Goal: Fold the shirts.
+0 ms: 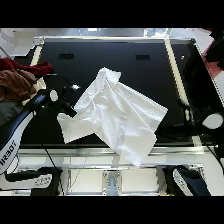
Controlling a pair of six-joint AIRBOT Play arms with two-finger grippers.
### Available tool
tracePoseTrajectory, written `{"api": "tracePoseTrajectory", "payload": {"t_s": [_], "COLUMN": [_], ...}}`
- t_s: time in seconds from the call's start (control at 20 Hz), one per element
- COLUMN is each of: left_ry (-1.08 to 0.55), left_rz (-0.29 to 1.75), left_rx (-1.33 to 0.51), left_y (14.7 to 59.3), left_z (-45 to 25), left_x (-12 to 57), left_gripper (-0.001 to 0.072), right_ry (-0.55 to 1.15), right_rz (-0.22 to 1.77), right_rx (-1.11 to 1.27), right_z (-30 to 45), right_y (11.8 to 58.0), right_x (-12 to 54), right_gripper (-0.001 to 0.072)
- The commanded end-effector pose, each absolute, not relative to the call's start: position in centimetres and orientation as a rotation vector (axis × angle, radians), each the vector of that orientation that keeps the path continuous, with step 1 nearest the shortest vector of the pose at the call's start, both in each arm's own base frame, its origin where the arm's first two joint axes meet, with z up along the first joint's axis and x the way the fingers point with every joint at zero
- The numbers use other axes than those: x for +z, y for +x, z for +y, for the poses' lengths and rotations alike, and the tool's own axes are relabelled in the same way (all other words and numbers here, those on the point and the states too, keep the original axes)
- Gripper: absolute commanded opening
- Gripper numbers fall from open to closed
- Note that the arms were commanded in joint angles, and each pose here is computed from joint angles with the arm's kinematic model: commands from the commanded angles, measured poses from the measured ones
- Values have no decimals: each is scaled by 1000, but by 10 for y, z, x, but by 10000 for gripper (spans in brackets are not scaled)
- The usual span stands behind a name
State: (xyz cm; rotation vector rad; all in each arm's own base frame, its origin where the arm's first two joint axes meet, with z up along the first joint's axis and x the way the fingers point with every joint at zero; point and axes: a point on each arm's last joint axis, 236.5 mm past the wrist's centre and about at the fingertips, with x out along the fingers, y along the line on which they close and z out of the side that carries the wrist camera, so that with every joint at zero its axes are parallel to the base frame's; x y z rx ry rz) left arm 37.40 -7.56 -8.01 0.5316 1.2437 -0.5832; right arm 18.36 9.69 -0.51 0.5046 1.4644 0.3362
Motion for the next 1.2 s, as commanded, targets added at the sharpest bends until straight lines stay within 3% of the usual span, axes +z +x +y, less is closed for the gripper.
{"api": "tracePoseTrajectory", "payload": {"t_s": [0.0, 0.2, 0.3, 0.4, 0.6, 0.85, 1.05, 1.1, 1.15], "left_ry": [525, 512, 512, 512, 512, 512, 512, 512, 512], "left_rz": [1215, 1226, 1226, 1226, 1226, 1227, 1227, 1227, 1227], "left_rx": [-552, -546, -546, -546, -546, -546, -546, -546, -546], "left_y": [387, 385, 385, 385, 385, 385, 385, 385, 385], "left_z": [-75, -75, -75, -75, -75, -75, -75, -75, -75], "left_x": [-69, -67, -67, -67, -67, -67, -67, -67, -67], "left_gripper": [10, 10, 10, 10, 10, 10, 10, 10, 10], "right_ry": [815, 822, 677, 581, 580, 629, 709, 714, 702], "right_rz": [1599, 1745, 1757, 1653, 1386, 1521, 1492, 1457, 1428], "right_rx": [424, 457, 337, 244, 136, 128, 173, 202, 237], "right_z": [147, 150, 121, 98, 79, 84, 98, 102, 104], "right_y": [141, 108, 106, 131, 196, 191, 207, 215, 222], "right_x": [-29, -21, -47, -65, -71, -105, -111, -107, -101], "right_gripper": [450, 450, 450, 450, 446, 447, 443, 314, 110]}}
